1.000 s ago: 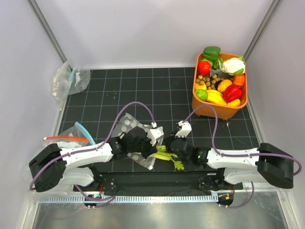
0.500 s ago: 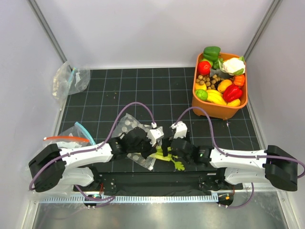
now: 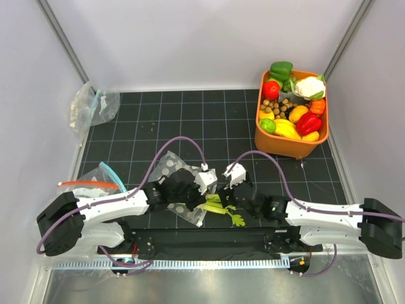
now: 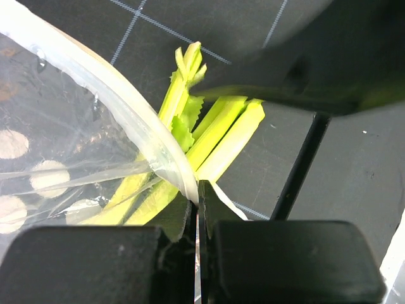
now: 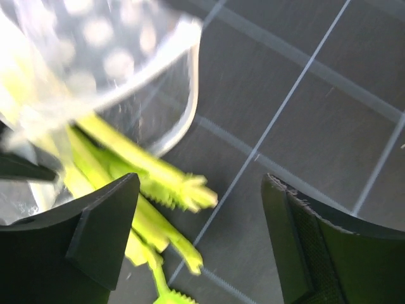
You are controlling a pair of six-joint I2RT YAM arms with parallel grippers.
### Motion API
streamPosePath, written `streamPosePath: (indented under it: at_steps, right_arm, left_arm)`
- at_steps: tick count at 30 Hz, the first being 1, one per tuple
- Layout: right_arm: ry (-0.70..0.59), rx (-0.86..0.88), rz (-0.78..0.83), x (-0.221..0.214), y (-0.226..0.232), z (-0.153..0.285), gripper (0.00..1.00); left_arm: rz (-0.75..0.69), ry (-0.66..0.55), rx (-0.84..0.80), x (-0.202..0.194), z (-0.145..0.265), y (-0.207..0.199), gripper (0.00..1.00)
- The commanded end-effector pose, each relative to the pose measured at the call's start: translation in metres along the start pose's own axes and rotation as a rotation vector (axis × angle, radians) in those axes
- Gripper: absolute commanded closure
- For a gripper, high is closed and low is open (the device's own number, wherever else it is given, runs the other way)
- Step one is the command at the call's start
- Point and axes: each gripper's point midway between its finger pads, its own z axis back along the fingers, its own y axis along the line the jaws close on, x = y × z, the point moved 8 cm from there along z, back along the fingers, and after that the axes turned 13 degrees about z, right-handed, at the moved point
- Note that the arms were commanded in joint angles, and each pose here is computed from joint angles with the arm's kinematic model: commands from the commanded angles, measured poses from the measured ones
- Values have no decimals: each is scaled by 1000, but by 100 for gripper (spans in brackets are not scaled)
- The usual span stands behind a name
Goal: Place the food in the zip-top bag and seal the zipper
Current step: Adjust the zipper food storage bag at the center of the board.
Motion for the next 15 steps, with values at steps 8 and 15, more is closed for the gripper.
streamPosePath:
  at_steps: [8, 15]
  right_arm:
    - [-261, -53, -93, 50, -35, 2, 20]
    - [-315, 57, -417, 64, -63, -13, 19]
  left_arm:
    - [-29, -12, -42, 12, 0, -7, 99]
    - [-27, -14, -44, 11, -1, -8, 98]
